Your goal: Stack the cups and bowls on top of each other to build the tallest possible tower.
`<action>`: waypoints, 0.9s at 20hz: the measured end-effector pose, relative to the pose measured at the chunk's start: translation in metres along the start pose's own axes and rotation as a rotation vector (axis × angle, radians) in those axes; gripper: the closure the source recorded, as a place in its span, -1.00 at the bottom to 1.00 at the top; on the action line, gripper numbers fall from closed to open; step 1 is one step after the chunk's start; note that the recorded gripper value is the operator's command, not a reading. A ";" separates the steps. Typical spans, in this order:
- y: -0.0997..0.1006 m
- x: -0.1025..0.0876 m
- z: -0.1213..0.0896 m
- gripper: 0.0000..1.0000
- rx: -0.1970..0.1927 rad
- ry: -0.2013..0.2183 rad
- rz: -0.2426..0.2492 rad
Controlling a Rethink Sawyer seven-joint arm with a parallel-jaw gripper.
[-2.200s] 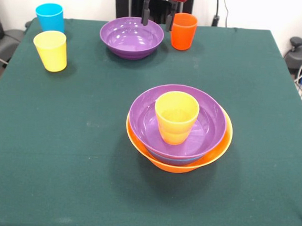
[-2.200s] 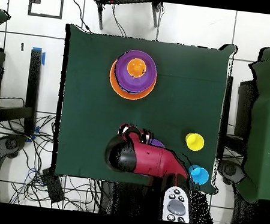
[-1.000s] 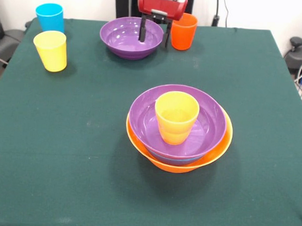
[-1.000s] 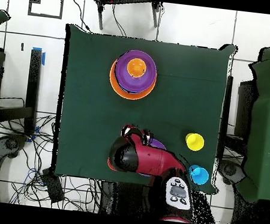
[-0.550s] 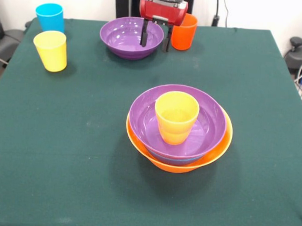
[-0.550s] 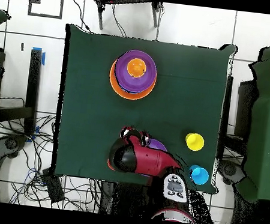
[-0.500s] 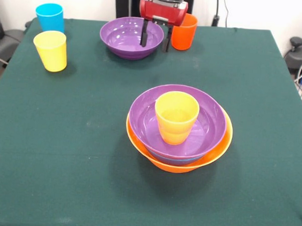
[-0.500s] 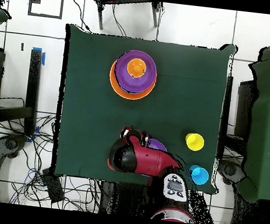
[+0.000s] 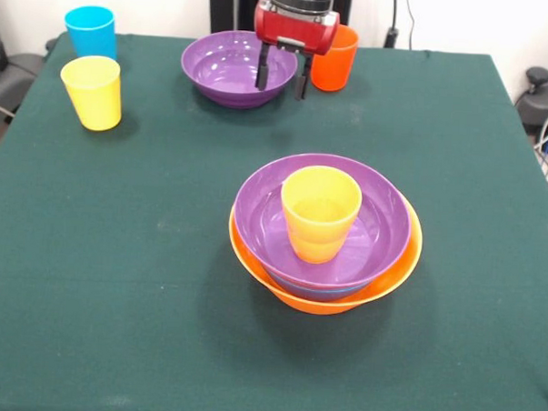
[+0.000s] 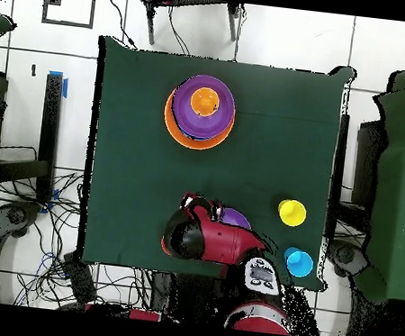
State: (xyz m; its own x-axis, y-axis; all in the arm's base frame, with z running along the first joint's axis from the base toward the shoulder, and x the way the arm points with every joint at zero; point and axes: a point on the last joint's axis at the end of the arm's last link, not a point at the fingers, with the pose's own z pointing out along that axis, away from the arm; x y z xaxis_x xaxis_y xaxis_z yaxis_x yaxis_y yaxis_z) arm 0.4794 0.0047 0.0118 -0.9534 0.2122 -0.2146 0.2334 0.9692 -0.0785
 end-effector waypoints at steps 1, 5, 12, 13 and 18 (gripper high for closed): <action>0.000 0.001 0.001 -1.00 -0.001 -0.001 0.000; 0.001 0.003 0.006 -1.00 -0.006 -0.016 -0.001; 0.002 0.008 0.015 -1.00 -0.012 -0.030 -0.002; 0.002 0.009 0.016 -1.00 -0.012 -0.028 -0.001; -0.006 0.010 0.018 -1.00 -0.009 -0.022 0.007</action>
State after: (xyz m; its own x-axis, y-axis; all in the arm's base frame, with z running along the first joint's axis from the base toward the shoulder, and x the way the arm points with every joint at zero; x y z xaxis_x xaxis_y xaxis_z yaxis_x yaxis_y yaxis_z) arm 0.4716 -0.0014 -0.0077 -0.9473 0.2165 -0.2362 0.2383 0.9688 -0.0676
